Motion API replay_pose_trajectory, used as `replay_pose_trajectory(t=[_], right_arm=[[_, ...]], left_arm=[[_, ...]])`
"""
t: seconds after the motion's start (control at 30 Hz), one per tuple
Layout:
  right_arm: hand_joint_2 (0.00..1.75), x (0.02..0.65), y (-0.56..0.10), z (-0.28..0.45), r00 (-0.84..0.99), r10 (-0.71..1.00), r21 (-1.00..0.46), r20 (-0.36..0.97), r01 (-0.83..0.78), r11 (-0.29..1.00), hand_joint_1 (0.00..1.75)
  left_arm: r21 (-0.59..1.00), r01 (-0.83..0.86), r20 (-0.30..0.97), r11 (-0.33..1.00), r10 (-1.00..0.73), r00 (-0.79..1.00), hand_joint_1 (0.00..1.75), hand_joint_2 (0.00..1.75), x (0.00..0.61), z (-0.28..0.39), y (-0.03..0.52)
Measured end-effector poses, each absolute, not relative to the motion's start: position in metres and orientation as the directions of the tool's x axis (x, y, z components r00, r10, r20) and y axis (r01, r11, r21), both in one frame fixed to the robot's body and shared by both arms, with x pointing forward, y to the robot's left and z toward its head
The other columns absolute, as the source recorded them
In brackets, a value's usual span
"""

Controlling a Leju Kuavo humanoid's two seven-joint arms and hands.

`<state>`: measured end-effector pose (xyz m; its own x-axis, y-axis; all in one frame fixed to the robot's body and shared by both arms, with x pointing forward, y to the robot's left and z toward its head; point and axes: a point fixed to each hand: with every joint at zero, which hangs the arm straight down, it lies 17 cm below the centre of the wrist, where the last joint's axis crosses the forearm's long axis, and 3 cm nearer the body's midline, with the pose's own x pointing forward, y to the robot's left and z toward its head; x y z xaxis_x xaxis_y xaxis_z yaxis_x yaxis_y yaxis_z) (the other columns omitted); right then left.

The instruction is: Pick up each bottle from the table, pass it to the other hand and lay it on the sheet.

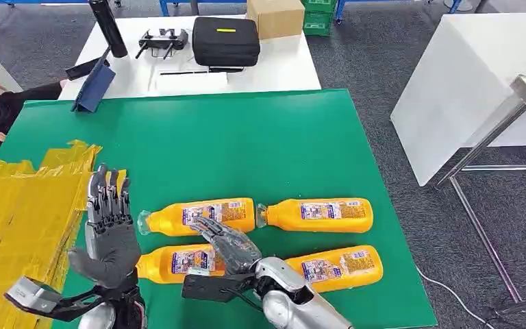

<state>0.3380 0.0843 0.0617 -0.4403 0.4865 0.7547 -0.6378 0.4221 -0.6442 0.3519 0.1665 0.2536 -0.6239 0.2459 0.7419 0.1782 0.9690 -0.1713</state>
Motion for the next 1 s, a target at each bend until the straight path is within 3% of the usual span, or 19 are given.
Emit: replay_pose_trajectory(t=[0.4,0.47,0.5,0.6,0.8,0.83,0.87,0.9,1.0], right_arm=[[1.75,0.340,0.093,0.018,-0.435,0.609,-0.667,0.663,-0.713,0.217,0.00],[1.75,0.343,0.094,0.013,-0.435,0.634,-0.671,0.640,-0.718,0.186,0.00],[1.75,0.343,0.095,0.011,-0.436,0.646,-0.674,0.627,-0.719,0.169,0.00],[1.75,0.342,0.096,0.005,-0.442,0.676,-0.682,0.590,-0.721,0.124,0.00],[1.75,0.342,0.092,-0.007,-0.459,0.702,-0.689,0.545,-0.722,0.062,0.00],[1.75,0.342,0.091,-0.008,-0.462,0.702,-0.690,0.541,-0.722,0.056,1.20],[1.75,0.342,0.091,-0.008,-0.468,0.701,-0.691,0.539,-0.721,0.050,1.61],[1.75,0.341,0.091,-0.010,-0.473,0.700,-0.692,0.536,-0.721,0.043,1.75],[1.75,0.339,0.093,-0.011,-0.483,0.699,-0.686,0.528,-0.728,0.015,1.75]], left_arm=[[-0.165,0.163,0.751,0.973,0.231,-0.618,0.00,0.00,0.362,0.249,0.166],[-0.108,-0.002,0.765,0.994,0.082,-0.638,0.00,0.00,0.369,0.249,0.184],[-0.033,-0.164,0.762,0.986,-0.081,-0.643,0.00,0.00,0.371,0.252,0.199],[0.032,-0.525,0.709,0.851,-0.389,-0.588,0.00,0.00,0.359,0.270,0.244],[0.008,-0.671,0.712,0.741,-0.475,-0.517,0.00,0.00,0.347,0.272,0.291],[0.008,-0.679,0.713,0.734,-0.480,-0.511,0.00,0.00,0.346,0.272,0.295],[0.003,-0.685,0.714,0.728,-0.481,-0.508,0.00,0.00,0.344,0.272,0.298],[-0.003,-0.693,0.712,0.721,-0.485,-0.507,0.00,0.00,0.343,0.275,0.301],[-0.023,-0.734,0.716,0.679,-0.501,-0.486,0.00,0.00,0.336,0.277,0.321]])
